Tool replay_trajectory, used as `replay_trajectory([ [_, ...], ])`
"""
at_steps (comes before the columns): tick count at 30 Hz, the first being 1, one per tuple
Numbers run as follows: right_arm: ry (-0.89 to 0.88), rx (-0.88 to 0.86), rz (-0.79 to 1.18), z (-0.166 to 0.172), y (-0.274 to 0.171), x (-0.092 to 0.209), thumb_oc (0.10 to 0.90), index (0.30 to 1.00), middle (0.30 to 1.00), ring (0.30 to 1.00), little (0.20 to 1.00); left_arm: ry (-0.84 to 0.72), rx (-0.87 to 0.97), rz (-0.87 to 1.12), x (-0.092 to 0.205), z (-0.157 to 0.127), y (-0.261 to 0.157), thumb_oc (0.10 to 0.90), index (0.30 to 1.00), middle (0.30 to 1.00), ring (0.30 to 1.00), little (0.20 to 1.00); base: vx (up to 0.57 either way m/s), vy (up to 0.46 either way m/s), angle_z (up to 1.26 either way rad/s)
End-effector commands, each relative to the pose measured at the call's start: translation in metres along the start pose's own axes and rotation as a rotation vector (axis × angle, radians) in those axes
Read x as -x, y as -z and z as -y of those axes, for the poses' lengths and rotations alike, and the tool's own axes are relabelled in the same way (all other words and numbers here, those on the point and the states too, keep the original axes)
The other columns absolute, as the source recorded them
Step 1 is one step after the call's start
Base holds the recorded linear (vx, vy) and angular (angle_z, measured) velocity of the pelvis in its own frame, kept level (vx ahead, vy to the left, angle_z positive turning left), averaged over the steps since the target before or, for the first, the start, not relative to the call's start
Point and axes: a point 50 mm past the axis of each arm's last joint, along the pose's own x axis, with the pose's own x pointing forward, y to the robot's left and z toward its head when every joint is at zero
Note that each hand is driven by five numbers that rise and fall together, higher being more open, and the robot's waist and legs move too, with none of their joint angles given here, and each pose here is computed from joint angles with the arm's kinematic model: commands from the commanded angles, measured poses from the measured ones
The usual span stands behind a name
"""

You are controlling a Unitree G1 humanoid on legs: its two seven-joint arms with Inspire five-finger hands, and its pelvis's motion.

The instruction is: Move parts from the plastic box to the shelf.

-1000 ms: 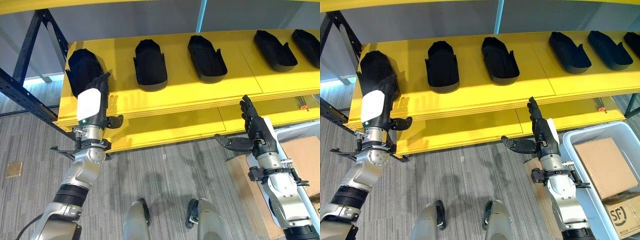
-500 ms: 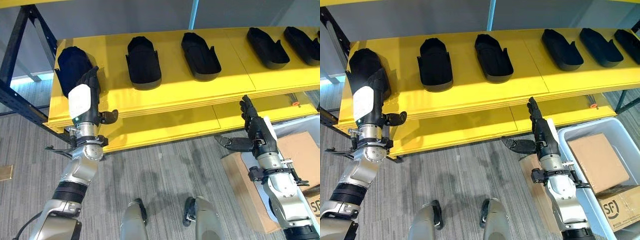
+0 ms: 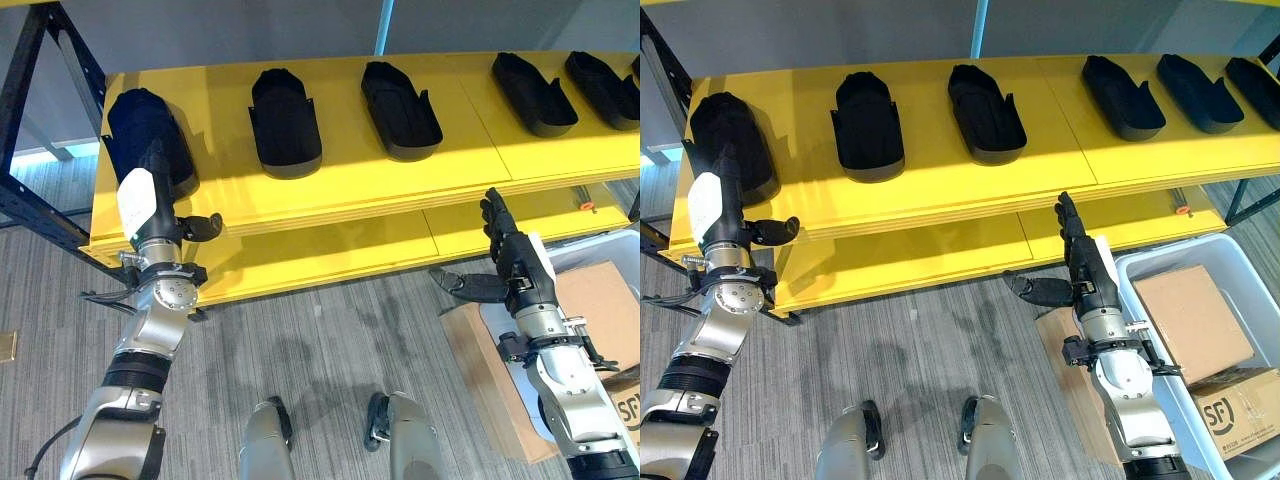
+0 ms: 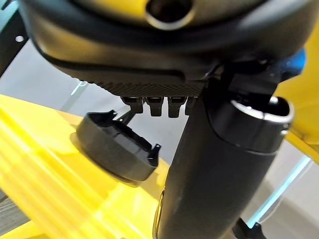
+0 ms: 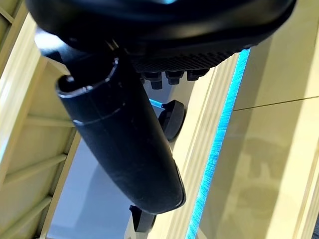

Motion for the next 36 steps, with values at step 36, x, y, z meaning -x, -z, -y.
replay_trajectory([
  [36, 0.028, 0.043, 0.303, 0.024, -0.058, -0.011, 0.900, 1.000, 1.000, 1.000, 1.000, -0.198, -0.301, 0.138, -0.063, -0.092, -0.027, 0.900, 1.000, 1.000, 1.000, 1.000, 0.00, 0.008, -0.01],
])
